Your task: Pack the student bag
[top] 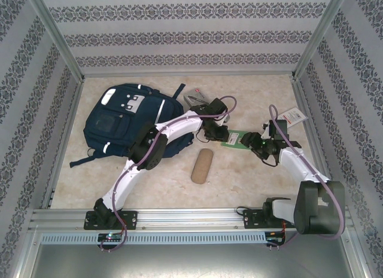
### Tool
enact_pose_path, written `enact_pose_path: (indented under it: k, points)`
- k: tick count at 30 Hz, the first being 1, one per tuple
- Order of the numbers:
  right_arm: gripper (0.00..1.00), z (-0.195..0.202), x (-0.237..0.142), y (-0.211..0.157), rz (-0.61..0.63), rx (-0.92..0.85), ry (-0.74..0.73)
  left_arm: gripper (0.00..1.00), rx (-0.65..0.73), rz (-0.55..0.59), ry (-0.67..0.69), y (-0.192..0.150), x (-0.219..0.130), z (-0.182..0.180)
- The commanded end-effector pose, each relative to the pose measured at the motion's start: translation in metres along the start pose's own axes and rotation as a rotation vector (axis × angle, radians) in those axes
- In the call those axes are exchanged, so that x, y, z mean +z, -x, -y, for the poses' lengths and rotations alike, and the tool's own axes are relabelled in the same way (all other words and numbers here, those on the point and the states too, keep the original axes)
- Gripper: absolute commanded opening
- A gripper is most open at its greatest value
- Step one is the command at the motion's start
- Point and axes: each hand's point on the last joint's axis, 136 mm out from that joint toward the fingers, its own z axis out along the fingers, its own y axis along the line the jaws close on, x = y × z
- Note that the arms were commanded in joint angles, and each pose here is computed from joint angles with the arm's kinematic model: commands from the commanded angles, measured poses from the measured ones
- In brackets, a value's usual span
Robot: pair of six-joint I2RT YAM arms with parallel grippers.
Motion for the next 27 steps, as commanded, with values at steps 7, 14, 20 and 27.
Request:
enact_pose_path:
  k: [7, 14, 20, 27]
  points:
    - [0.54, -0.028, 0.005, 0.013, -0.029, -0.035, 0.162, 0.19, 0.063, -0.092, -0.037, -0.026, 0.014, 0.018]
    - [0.20, -0.009, 0.001, 0.016, -0.003, -0.009, 0.073, 0.20, 0.062, -0.067, -0.026, -0.017, 0.002, 0.017]
    - [0.00, -0.018, -0.014, 0.019, 0.048, -0.019, 0.097, 0.31, 0.085, 0.054, 0.000, 0.012, -0.055, 0.026]
    - [0.00, -0.049, -0.034, 0.020, 0.074, -0.032, 0.213, 0.42, 0.116, 0.216, 0.168, 0.035, -0.150, 0.000]
